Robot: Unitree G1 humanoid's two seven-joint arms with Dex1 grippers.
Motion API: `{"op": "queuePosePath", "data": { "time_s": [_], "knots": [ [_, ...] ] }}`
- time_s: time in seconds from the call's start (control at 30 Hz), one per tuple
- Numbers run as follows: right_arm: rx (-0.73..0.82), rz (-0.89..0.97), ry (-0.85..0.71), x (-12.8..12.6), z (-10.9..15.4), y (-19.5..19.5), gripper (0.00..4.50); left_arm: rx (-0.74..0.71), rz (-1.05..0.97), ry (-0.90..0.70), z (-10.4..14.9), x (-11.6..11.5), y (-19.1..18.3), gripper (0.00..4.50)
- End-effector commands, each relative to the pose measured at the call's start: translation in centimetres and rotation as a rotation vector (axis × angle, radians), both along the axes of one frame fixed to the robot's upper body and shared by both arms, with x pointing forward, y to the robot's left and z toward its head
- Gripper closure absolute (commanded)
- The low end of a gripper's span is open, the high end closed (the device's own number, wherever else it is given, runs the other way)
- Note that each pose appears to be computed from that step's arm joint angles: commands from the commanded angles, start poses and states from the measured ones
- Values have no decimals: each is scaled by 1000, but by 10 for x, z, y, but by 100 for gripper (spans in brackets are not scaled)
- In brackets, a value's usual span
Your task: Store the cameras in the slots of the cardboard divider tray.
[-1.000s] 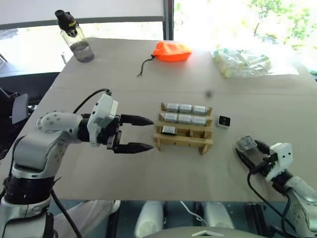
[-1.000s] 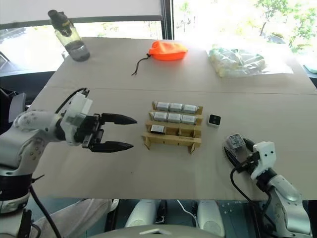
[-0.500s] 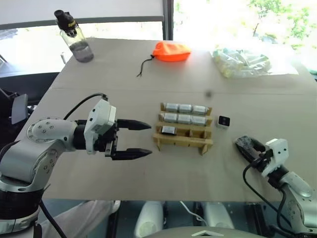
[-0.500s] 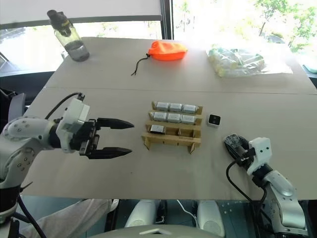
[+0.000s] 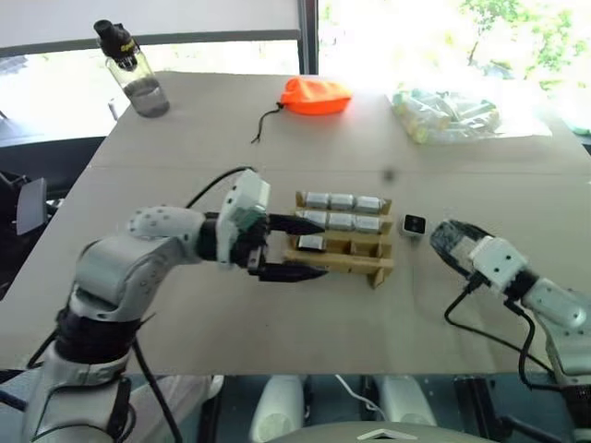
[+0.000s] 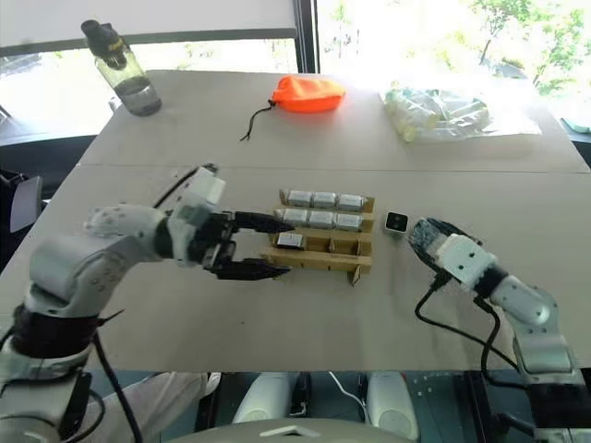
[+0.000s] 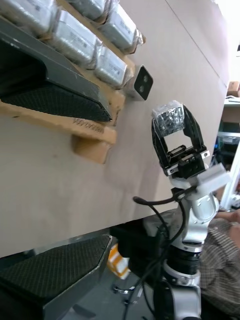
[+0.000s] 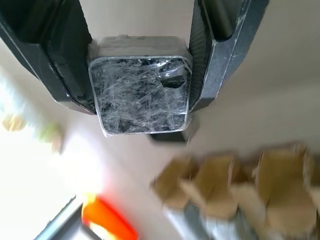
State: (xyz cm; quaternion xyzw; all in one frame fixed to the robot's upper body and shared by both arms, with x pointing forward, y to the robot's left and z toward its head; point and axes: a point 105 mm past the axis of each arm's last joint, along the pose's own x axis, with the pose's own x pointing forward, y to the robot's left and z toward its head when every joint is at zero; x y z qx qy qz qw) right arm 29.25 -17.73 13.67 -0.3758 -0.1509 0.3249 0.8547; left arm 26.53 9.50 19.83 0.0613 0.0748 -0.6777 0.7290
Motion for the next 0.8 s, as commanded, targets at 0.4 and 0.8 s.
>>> {"op": "queuePosePath", "data": {
  "time_s": [0.4, 0.8],
  "knots": [
    [-372, 456, -505, -25, 37, 96, 251, 56, -77, -68, 5, 33, -23, 76],
    [-394, 516, -545, -29, 28, 118, 251, 113, -145, -70, -6, 35, -33, 76]
  ]
}}
